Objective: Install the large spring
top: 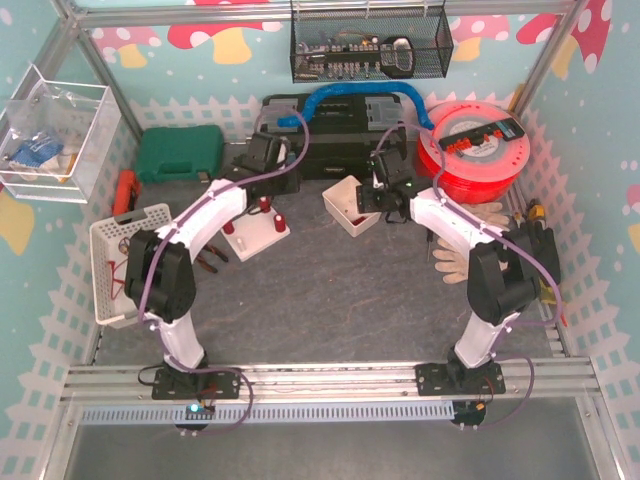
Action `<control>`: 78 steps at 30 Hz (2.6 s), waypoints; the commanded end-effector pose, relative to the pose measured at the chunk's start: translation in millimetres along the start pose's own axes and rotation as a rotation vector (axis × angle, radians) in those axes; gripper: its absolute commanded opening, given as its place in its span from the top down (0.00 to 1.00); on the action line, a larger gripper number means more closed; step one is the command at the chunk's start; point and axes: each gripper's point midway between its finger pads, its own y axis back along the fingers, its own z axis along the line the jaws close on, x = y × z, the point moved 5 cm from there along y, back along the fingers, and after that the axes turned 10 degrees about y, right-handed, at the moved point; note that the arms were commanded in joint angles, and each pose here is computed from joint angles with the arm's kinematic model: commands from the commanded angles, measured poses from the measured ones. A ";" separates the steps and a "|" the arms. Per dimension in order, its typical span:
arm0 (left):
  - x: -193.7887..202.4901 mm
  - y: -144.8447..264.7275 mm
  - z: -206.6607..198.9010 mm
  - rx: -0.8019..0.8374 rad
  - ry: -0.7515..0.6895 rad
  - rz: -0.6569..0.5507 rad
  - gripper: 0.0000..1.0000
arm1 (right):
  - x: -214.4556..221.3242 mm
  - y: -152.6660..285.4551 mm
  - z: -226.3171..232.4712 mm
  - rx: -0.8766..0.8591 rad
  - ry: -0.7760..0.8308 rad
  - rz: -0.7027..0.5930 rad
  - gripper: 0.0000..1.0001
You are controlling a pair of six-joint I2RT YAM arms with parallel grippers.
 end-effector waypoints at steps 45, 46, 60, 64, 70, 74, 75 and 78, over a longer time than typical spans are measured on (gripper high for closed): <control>60.4 -82.4 -49.9 -0.018 -0.068 0.086 1.00 | 8.3 28.2 -4.9 -0.068 -0.076 -0.019 0.31; 63.9 -80.7 -50.9 -0.015 -0.062 0.092 1.00 | 8.2 24.4 -4.8 -0.065 -0.076 -0.007 0.32; 82.2 -81.7 -43.1 -0.018 0.018 0.129 1.00 | -9.2 -44.6 3.2 -0.059 -0.195 0.104 0.55; 82.2 -83.5 -44.0 -0.010 0.014 0.131 1.00 | -19.8 -64.2 16.3 -0.152 -0.212 0.080 0.53; 79.3 -82.7 -48.1 0.007 0.019 0.131 1.00 | -16.5 -84.5 27.0 -0.225 -0.237 0.086 0.48; 78.6 -82.4 -51.3 0.017 0.020 0.133 1.00 | -12.3 -95.3 32.9 -0.262 -0.243 0.100 0.48; 78.5 -83.3 -51.9 0.020 0.023 0.134 1.00 | -9.4 -98.5 35.4 -0.271 -0.242 0.112 0.47; 76.4 -85.8 -55.0 0.028 0.029 0.134 1.00 | 5.0 -107.9 39.1 -0.270 -0.248 0.154 0.47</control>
